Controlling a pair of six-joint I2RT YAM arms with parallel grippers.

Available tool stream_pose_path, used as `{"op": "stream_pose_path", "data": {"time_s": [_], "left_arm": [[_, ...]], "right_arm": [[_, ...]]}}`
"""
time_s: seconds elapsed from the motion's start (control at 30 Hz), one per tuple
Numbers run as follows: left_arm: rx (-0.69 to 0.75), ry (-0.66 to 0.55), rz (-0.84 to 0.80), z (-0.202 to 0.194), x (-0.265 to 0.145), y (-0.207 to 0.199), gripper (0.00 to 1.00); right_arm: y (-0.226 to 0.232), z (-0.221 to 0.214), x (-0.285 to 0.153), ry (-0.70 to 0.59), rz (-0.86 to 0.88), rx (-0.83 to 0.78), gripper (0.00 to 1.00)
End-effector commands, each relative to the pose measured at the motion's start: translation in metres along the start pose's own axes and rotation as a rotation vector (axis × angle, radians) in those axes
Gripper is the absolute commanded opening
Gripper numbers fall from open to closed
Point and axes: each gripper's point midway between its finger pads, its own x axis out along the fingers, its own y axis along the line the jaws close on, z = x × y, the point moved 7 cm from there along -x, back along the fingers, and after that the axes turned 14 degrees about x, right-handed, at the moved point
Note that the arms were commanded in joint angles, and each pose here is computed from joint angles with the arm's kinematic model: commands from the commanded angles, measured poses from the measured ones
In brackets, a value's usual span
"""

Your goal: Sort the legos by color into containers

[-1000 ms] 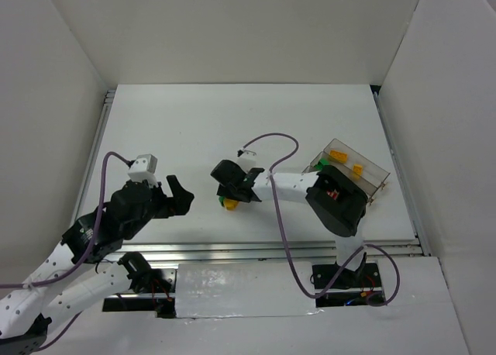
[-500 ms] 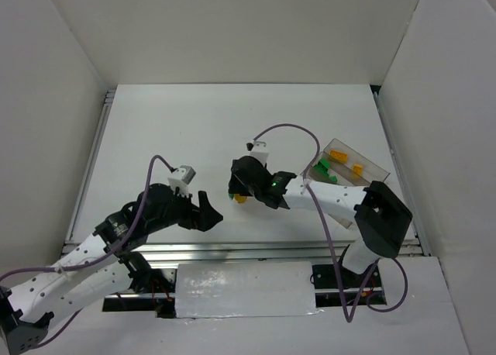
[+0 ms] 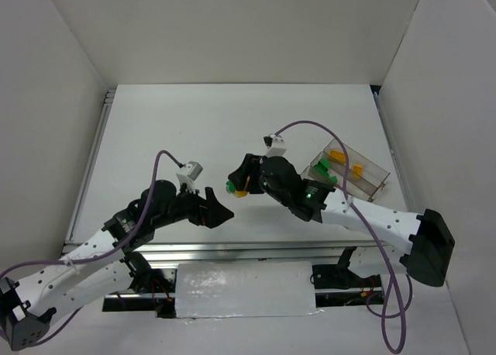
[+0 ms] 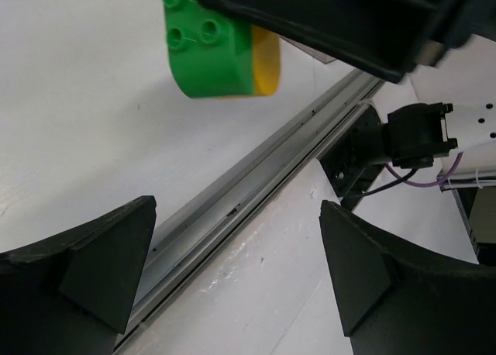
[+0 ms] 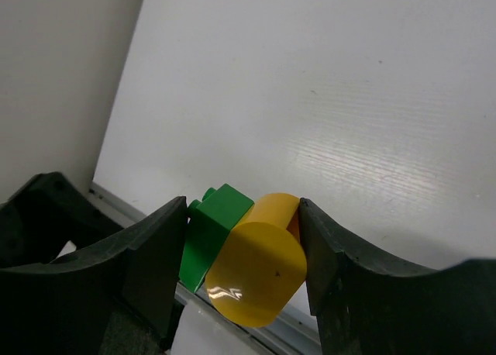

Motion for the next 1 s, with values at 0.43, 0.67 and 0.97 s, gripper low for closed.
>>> {"op": "stream_pose_path", "data": {"time_s": [0.43,0.67,0.97], "left_arm": [[-0.014,-0.165,0.000,0.041,0.000,-0.011,0.92],[-0.003,-0.179,-0.048,0.040,0.003,-0.014,0.62],[0.034,-0.234,-0.106,0.048,-0.005,-0.022,0.09]], "right_arm": [[0.045,-0.014,-0.020,0.005,0.205,-0.040,0.17],[0.051,-0.015,-0.030,0.032,0.290,-0.032,0.18],[0.055,-0.025,-0.033,0.092,0.372,-0.053,0.53]]}}
